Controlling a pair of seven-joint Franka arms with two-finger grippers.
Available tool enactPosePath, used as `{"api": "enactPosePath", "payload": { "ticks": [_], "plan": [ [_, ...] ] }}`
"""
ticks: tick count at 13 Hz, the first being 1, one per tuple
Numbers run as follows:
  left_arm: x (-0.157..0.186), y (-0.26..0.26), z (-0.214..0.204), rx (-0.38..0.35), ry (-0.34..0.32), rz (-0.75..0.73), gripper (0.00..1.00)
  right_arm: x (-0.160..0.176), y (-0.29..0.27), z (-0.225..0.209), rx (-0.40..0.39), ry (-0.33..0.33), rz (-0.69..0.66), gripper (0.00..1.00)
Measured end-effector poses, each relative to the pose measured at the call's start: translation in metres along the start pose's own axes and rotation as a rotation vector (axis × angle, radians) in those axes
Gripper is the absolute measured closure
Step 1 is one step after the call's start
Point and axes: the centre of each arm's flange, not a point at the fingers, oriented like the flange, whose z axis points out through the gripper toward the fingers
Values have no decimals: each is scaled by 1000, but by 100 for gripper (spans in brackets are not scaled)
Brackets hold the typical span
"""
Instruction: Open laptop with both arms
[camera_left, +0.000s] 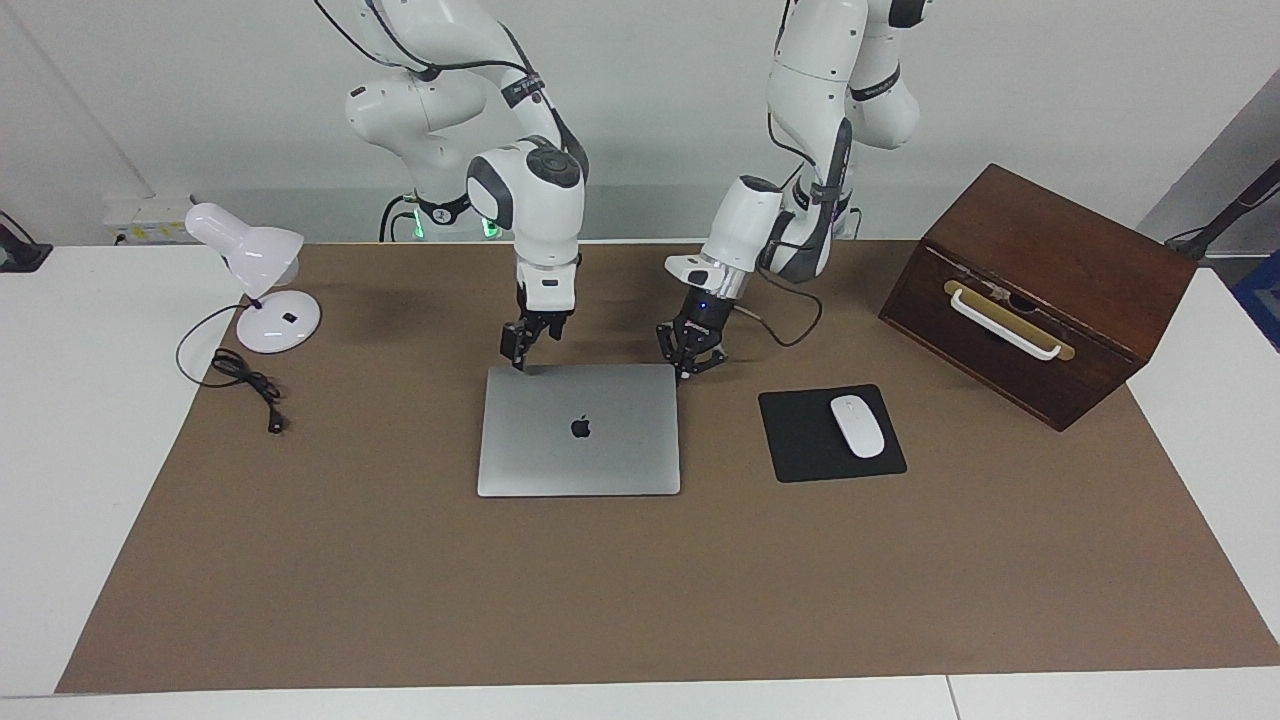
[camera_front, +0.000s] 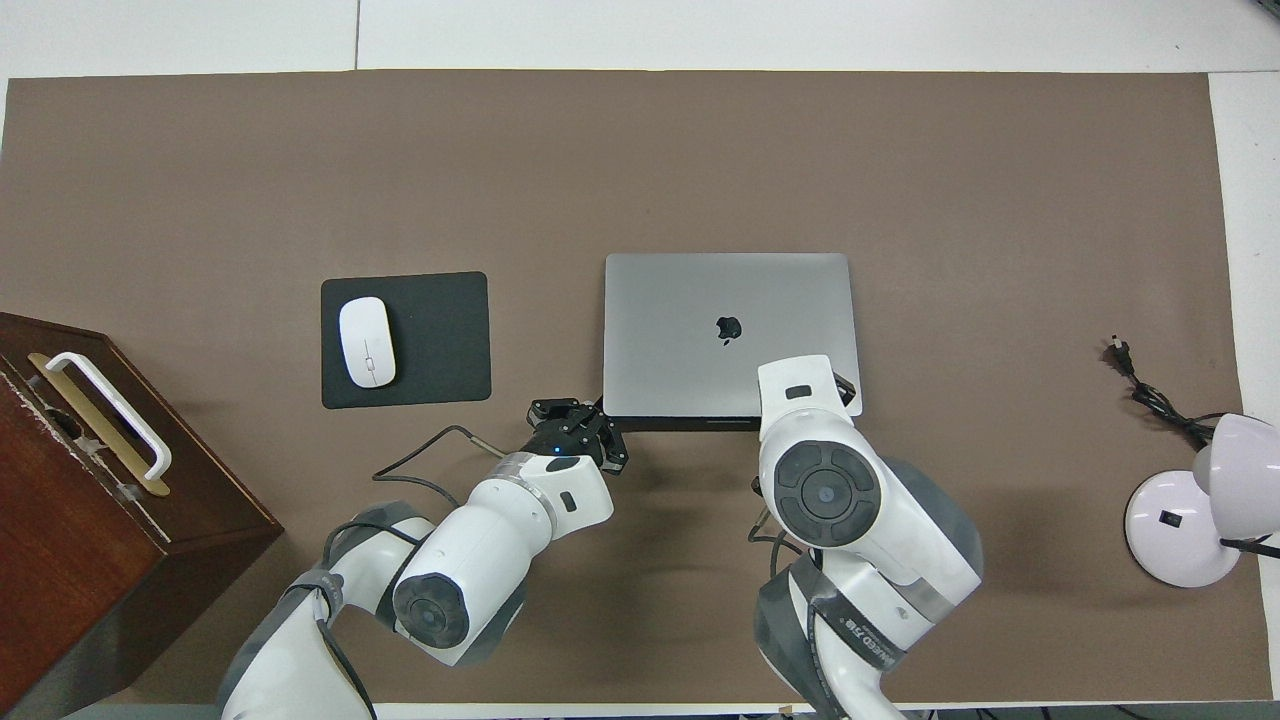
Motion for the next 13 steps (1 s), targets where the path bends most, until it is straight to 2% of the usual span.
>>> {"api": "enactPosePath", "payload": {
  "ticks": [7, 13],
  "plan": [
    [9, 0, -1, -1, 18, 5, 99, 0, 0, 0, 0, 0, 0, 0],
    [14, -3, 0, -13, 27, 83, 99, 0, 0, 0, 0, 0, 0, 0]
  ]
}}
